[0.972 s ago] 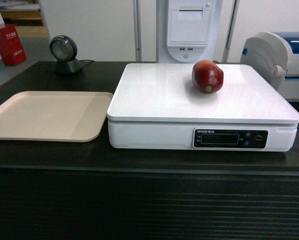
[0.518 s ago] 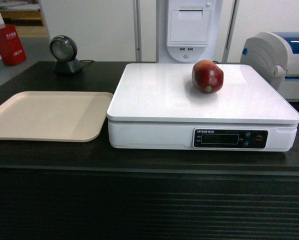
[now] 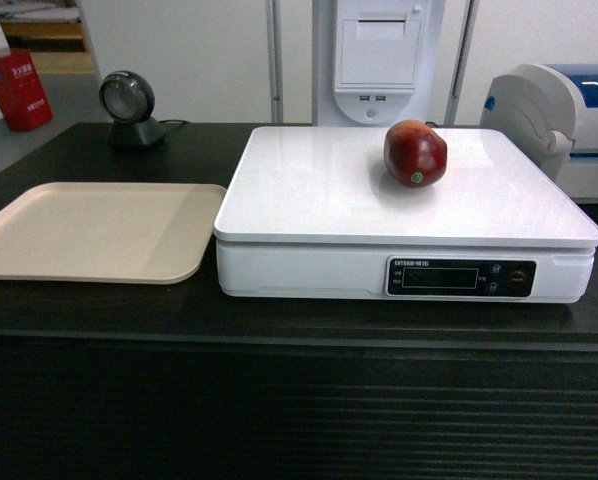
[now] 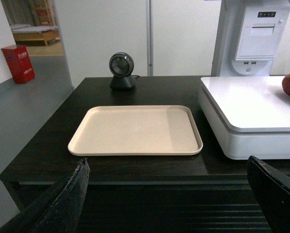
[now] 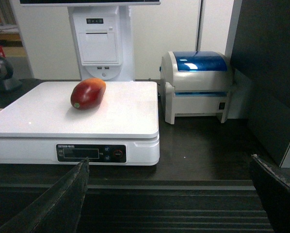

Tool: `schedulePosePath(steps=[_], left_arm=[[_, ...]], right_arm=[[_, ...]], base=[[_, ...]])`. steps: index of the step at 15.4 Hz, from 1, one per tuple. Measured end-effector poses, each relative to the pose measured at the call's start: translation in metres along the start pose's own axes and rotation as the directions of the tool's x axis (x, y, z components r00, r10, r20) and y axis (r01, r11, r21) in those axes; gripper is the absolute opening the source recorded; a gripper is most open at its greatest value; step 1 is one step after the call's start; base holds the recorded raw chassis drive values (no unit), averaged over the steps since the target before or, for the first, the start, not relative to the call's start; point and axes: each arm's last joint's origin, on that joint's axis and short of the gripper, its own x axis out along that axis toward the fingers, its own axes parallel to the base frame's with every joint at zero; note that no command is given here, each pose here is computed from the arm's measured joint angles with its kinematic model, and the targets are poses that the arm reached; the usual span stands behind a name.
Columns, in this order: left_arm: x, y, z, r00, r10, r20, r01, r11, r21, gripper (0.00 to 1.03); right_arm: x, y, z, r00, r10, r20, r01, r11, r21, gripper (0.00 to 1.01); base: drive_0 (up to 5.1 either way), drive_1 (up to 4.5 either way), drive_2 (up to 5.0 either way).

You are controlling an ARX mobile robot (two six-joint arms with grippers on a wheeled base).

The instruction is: Place dark red mango on scale at checkout

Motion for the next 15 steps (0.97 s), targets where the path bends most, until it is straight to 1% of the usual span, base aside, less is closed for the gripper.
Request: schedulePosePath(steps=[15], left_arm=[[0.0, 0.0, 0.0, 1.0, 0.0, 0.0, 0.0, 1.0, 0.0, 0.98]], right_arm=[[0.0, 0.0, -0.0001, 1.0, -0.001, -0.001, 0.001, 1.0, 0.0, 0.98]], base=[[0.0, 0.0, 0.0]])
